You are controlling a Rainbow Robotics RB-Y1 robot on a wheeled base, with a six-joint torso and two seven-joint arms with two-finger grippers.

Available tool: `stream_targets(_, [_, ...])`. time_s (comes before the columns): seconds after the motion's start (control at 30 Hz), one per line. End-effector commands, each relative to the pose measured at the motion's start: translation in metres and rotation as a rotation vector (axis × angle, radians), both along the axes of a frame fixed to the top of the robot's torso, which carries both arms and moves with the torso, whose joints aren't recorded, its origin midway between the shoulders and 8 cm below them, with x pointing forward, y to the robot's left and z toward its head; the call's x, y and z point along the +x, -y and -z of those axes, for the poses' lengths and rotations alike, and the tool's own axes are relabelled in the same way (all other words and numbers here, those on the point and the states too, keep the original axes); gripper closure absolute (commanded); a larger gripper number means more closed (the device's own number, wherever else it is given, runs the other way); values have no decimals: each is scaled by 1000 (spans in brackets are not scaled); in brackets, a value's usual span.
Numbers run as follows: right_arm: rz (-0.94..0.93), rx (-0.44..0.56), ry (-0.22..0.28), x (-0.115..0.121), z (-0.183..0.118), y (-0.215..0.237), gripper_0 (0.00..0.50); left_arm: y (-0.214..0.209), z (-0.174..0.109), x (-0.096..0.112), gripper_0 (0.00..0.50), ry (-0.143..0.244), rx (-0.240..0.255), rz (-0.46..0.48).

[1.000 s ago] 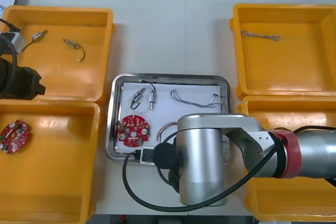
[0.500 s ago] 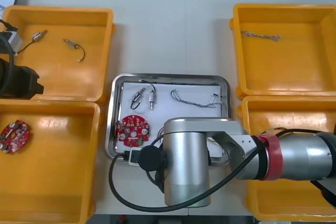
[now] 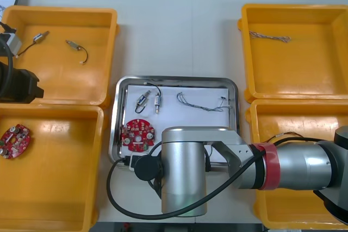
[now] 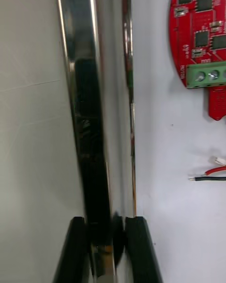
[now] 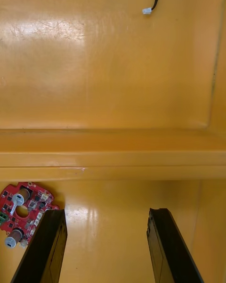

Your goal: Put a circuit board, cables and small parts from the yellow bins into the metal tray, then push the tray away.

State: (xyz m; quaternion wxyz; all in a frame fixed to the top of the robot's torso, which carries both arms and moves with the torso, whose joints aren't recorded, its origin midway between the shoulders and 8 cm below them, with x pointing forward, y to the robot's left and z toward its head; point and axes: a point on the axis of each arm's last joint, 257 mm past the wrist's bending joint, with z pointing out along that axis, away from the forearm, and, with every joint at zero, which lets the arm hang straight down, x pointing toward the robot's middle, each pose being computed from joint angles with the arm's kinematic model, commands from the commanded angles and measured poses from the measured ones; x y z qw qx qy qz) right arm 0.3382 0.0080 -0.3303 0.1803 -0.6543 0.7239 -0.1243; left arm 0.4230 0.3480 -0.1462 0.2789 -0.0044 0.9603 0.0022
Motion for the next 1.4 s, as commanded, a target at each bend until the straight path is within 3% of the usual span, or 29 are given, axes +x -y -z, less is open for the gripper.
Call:
stream_targets(0.03, [-32, 20, -7, -13, 3, -14, 498, -6, 3, -6, 0, -3, 4, -3])
stream_targets(0.4, [-36, -8, 70, 17, -16, -3, 500, -6, 3, -6, 0, -3, 4, -3])
stream_targets(0.73, [-82, -60, 204, 54, -38, 8, 500, -6, 3, -6, 0, -3, 4, -3])
stream_targets(1.13, [-135, -102, 296, 80, -63, 9, 500, -6, 3, -6, 0, -3, 4, -3])
stream_targets(1.4, [-179, -159, 323, 96, -69, 13, 500, -6, 3, -6, 0, -3, 4, -3])
